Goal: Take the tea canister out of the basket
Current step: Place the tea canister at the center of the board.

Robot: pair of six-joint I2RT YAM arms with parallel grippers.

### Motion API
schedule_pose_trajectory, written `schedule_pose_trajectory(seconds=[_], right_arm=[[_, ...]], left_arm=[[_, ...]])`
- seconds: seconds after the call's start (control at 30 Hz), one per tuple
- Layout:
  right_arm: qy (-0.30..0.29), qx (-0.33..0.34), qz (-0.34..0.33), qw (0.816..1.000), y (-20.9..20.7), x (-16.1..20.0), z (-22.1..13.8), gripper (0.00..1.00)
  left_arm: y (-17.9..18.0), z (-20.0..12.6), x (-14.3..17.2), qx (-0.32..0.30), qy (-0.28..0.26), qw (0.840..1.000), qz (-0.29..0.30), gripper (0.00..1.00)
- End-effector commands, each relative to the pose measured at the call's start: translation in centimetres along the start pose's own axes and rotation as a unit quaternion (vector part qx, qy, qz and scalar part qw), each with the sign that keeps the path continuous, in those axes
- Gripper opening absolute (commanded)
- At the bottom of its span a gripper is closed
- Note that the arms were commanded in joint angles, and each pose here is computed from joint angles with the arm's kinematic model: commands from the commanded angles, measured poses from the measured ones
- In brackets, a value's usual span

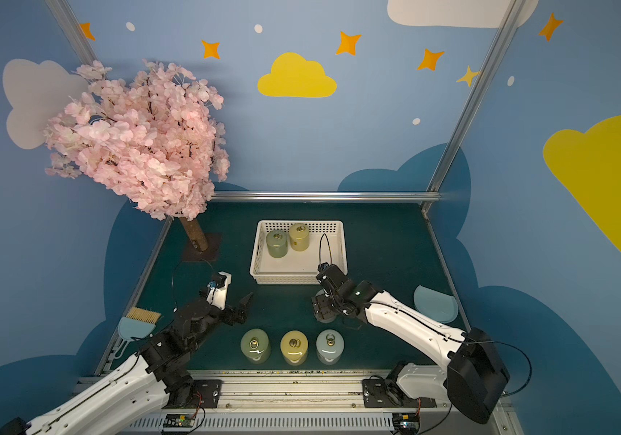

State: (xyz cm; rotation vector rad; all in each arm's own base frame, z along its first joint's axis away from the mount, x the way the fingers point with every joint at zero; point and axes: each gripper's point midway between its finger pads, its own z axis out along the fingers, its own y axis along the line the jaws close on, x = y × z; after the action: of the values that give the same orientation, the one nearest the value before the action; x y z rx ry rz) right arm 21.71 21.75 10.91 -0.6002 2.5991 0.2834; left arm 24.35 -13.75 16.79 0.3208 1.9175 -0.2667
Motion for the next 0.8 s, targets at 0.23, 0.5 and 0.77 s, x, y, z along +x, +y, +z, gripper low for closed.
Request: schedule_pose_trajectory(seconds=[0.23, 0.5, 0.77], right_arm=[[-0.014, -0.012, 0.013, 1.000, 0.7, 0.0, 0.9, 0.53], [-0.004, -0.010, 0.013, 1.000, 0.6, 0.6, 1.6, 0.53], [0.005, -0.005, 0.014, 1.000, 0.5, 1.1, 2.0, 0.54]], left_arm=[[0.2, -0.1, -0.2, -0.004, -0.008, 1.000, -0.001, 1.00], [0.2, -0.1, -0.2, -0.005, -0.009, 1.000, -0.002, 1.00], [0.3, -0.1, -0.1, -0.005, -0.008, 1.000, -0.001, 1.00]])
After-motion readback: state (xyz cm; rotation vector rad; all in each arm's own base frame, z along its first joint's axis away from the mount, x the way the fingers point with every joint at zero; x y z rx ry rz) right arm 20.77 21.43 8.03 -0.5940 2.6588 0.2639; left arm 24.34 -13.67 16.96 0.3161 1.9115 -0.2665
